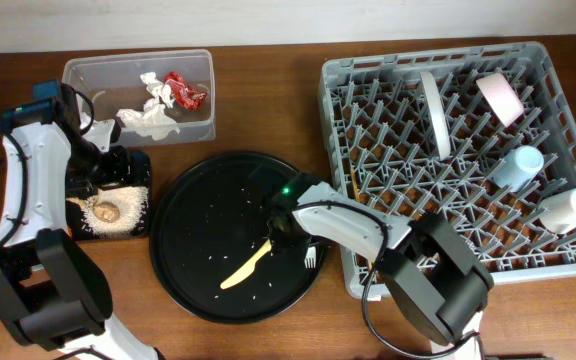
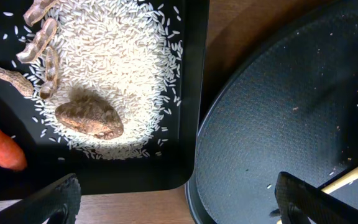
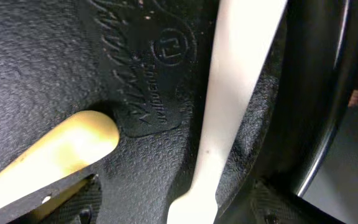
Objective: Sort waste into correct bins and load items into the dishwasher rack
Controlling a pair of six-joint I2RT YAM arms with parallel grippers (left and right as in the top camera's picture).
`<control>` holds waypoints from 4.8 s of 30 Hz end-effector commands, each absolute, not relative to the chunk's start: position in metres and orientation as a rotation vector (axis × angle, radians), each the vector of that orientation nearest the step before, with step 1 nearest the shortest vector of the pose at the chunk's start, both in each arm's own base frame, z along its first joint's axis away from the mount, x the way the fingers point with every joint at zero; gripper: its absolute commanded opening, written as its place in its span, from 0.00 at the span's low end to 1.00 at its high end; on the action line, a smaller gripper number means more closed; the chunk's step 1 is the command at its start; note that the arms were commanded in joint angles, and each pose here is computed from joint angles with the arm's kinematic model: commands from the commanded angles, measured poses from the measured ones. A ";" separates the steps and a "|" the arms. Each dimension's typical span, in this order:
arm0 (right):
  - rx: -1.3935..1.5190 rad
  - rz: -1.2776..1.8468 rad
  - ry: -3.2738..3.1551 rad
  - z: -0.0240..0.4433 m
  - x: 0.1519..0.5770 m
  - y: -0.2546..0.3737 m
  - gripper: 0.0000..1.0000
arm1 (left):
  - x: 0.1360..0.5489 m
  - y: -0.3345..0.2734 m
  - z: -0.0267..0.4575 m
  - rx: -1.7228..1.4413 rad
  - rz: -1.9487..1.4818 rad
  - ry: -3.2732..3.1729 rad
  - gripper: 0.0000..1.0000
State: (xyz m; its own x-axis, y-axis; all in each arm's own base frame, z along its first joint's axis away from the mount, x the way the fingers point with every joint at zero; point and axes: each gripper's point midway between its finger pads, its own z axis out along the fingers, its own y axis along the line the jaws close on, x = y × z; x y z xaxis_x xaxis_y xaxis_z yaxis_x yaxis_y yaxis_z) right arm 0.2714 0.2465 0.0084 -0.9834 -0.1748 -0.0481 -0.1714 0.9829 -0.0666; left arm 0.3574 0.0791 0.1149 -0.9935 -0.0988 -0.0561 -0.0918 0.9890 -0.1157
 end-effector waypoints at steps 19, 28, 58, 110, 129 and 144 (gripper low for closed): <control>-0.072 -0.127 3.126 -0.010 0.292 0.221 0.30 | 0.356 0.077 0.124 -0.157 -0.186 3.058 0.99; -0.072 -0.126 3.125 0.002 0.289 0.218 0.10 | 0.356 0.076 0.124 -0.157 -0.187 3.061 0.99; -0.106 0.113 2.946 0.129 0.322 0.146 0.49 | 0.356 0.076 0.124 -0.157 -0.187 3.060 0.99; -0.077 0.149 3.104 0.032 0.297 0.283 0.36 | 0.357 0.077 0.124 -0.157 -0.187 3.057 0.99; 0.167 0.129 3.255 -0.014 0.240 0.288 0.04 | 0.356 0.076 0.124 -0.157 -0.188 3.060 0.99; -0.151 0.113 2.946 0.176 0.346 0.174 0.05 | 0.357 0.077 0.124 -0.156 -0.185 3.054 0.99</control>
State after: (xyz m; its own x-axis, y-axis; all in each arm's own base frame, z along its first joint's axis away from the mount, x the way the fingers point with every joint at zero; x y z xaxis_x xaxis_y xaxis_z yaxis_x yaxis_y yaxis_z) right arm 0.3444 0.1764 0.1718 -0.9807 -0.0341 -0.1928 -0.0433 0.9981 0.0439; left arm 0.3539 0.0781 0.1148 -0.9942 -0.0994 -0.0415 -0.0939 0.9885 -0.1184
